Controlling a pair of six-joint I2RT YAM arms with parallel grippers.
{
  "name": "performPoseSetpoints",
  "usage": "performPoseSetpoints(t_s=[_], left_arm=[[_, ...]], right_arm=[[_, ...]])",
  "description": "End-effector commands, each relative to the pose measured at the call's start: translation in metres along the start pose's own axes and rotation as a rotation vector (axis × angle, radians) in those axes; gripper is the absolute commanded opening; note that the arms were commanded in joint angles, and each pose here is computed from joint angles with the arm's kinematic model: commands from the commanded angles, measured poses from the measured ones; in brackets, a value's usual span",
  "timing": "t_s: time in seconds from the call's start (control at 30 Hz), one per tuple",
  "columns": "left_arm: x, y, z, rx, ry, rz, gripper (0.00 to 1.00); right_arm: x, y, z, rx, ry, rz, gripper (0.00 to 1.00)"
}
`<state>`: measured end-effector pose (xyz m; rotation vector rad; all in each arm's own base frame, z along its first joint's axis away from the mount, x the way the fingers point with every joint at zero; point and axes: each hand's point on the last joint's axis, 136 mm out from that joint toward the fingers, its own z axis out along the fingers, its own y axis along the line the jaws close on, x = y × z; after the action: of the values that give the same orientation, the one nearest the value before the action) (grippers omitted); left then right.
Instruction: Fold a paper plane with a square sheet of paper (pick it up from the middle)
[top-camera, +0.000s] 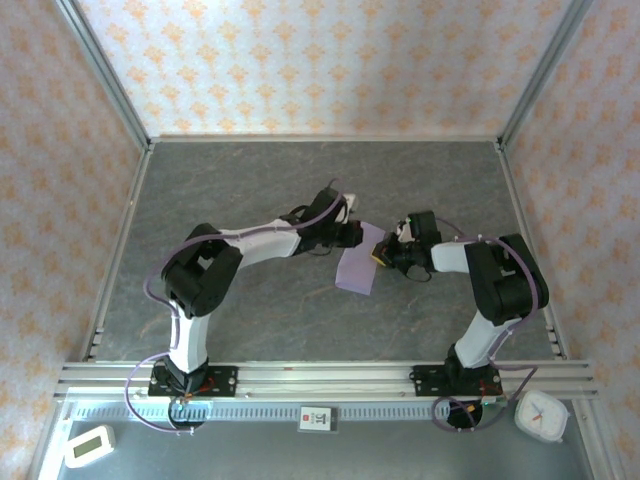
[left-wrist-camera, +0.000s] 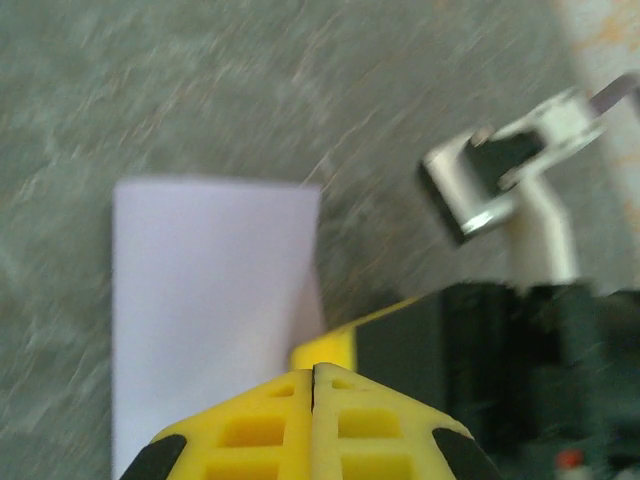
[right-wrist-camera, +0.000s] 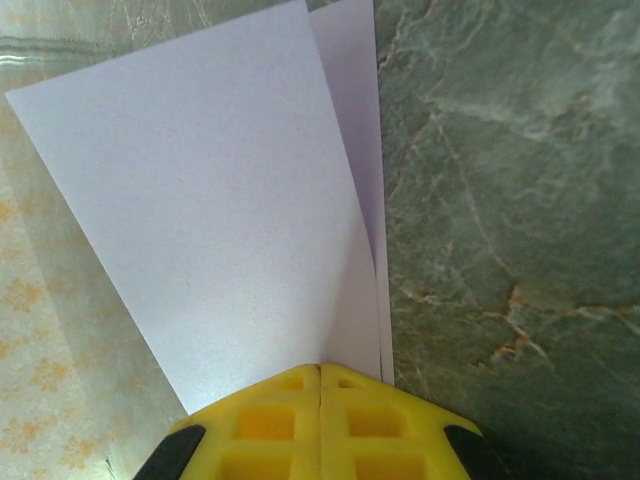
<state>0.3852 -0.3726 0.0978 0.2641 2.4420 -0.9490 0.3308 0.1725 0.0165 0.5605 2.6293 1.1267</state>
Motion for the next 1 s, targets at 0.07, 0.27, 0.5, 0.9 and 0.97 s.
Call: performPoseSetpoints(t_s=[0.07, 0.27, 0.5, 0.9, 0.97], left_arm=[[0.018, 0.020, 0.021, -0.018, 0.077, 0.004, 0.00], [0.039, 0.059, 0.028, -0.077, 0.107, -0.028, 0.00], [0.052, 0.081, 0.027, -0.118, 0.110, -0.046, 0.00], [-0.023, 0.037, 0.027, 0.001, 0.005, -0.004, 0.00], [-0.024, 0.040, 0.033, -0.003, 0.014, 0.007, 0.00]], right_arm=[[0.025, -0.064, 0.008, 0.213, 0.049, 0.075, 0.03], [0.024, -0.065, 0.009, 0.221, 0.049, 0.074, 0.03], [0.026, -0.070, 0.011, 0.235, 0.055, 0.075, 0.01], [0.026, -0.074, 0.010, 0.246, 0.048, 0.074, 0.00], [0.026, -0.074, 0.010, 0.247, 0.049, 0.073, 0.00]])
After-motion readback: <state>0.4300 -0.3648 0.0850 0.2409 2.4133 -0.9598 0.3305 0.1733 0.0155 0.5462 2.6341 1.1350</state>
